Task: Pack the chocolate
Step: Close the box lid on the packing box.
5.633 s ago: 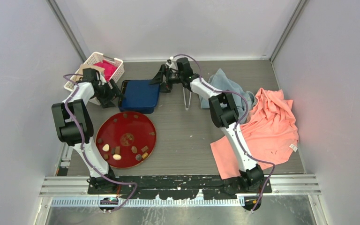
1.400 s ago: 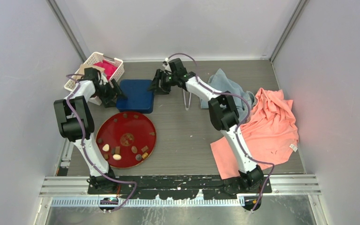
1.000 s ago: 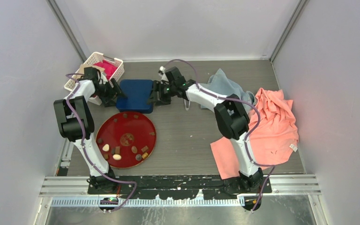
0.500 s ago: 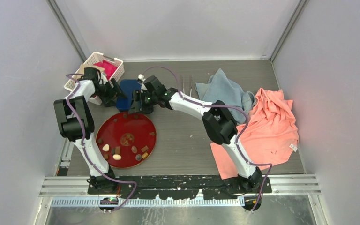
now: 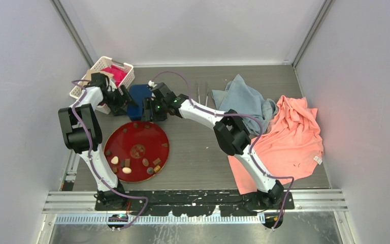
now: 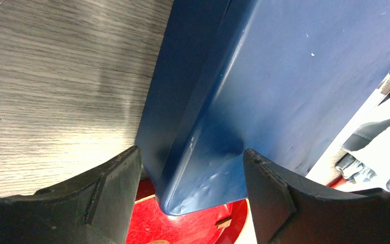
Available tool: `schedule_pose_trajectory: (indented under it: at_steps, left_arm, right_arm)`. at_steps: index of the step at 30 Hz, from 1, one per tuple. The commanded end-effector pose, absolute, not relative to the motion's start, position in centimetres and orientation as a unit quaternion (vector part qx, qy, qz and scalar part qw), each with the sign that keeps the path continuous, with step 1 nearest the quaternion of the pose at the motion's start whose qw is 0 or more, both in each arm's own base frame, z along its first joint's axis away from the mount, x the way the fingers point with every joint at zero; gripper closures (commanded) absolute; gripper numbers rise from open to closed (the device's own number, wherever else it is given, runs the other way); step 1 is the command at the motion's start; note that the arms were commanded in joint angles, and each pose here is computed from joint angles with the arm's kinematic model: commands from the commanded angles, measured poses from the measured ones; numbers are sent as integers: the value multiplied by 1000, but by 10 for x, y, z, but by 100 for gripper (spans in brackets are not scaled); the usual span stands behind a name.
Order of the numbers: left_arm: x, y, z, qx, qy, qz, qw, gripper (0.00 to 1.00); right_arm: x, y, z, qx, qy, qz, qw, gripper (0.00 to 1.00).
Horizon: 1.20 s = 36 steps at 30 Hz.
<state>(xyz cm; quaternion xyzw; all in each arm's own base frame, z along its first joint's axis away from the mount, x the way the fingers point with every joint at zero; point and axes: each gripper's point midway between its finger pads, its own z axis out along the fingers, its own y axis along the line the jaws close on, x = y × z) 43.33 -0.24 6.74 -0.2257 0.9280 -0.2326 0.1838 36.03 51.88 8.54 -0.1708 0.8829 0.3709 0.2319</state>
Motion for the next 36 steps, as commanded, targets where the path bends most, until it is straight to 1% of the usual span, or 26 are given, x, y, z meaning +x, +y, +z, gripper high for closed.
schedule_pose_trajectory:
  at_steps: [1,11,17,20,23,26,32,36]
  left_arm:
    - [446,-6,82,-218,921,-249,204,27]
    - [444,-9,91,-215,919,-256,211,27]
    - [445,-10,96,-215,916,-260,217,27]
    - [446,-10,97,-215,915,-263,218,27]
    - [447,-12,97,-218,913,-267,217,27]
    - [446,-13,97,-218,913,-270,216,27]
    - [446,-12,101,-218,911,-269,222,27]
    - [447,-13,102,-218,911,-272,221,27]
  right_arm:
    - [393,522,114,-171,867,357,304,33]
    - [407,529,130,-165,857,359,332,32]
    - [397,522,148,-154,851,377,331,30]
    - [386,516,156,-121,848,401,325,25]
    - [386,509,152,-49,857,410,307,23]
    - [392,508,152,-10,849,435,300,21]
    - [414,503,121,54,856,420,295,18]
    - [423,507,118,66,852,422,303,17]
